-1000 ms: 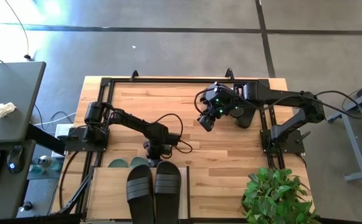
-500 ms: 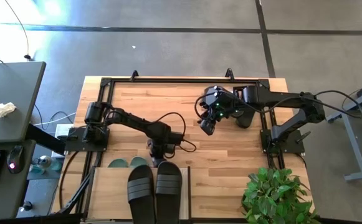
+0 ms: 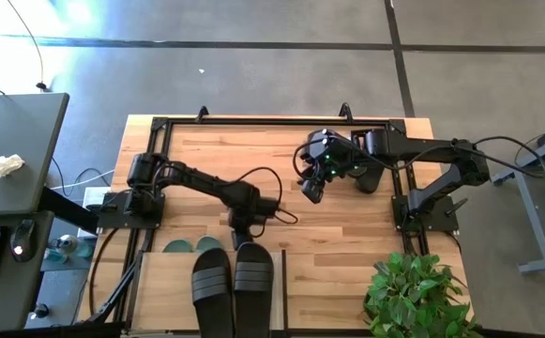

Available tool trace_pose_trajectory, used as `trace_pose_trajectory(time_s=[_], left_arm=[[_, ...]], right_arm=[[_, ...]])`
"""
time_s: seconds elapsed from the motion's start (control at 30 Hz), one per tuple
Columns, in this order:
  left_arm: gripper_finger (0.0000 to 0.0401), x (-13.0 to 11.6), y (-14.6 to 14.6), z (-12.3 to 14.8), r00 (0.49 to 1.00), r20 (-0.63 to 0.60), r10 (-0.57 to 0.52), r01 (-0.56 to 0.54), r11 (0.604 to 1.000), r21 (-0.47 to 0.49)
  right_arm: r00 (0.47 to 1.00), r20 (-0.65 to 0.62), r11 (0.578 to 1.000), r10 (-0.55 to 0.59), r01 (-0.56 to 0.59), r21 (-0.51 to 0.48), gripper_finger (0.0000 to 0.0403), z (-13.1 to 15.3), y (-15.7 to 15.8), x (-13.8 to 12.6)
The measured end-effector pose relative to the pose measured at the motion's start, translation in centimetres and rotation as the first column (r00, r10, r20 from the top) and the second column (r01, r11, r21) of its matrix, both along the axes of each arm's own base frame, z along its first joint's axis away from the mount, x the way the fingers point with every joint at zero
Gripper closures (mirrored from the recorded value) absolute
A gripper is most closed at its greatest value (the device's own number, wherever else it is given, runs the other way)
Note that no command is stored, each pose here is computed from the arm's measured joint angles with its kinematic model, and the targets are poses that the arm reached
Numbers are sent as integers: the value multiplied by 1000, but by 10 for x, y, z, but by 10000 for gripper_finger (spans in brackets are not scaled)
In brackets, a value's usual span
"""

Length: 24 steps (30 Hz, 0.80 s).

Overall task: Pick and place slides into the shelf
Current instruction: Put the black slipper under the shelf

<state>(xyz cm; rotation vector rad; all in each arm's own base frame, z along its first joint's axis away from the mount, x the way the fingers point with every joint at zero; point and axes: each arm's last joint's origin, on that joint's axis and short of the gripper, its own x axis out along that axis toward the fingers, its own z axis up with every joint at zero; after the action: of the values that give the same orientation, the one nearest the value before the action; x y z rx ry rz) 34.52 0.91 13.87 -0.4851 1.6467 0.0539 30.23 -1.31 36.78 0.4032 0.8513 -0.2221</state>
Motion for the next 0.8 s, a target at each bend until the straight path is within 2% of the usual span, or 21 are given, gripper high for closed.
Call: trace_pose_trajectory(time_s=[0.13,0.27,0.53,0.8], left_arm=[[255,0,8,0,1000,0,1,-1,998,60],[238,0,14,0,1000,1,1,-2,990,142],[235,2,27,-1,1000,29,-7,-2,954,300],[231,10,51,2,993,108,44,-81,927,367]], right_arm=[[999,-2,998,-33,33,-44,274,0,-2,0],[996,-25,991,-91,89,-101,274,-1,-4,-2],[976,-92,969,-199,182,-166,274,-6,-8,-9],[957,-106,952,-269,248,-182,274,-7,-13,-12]])
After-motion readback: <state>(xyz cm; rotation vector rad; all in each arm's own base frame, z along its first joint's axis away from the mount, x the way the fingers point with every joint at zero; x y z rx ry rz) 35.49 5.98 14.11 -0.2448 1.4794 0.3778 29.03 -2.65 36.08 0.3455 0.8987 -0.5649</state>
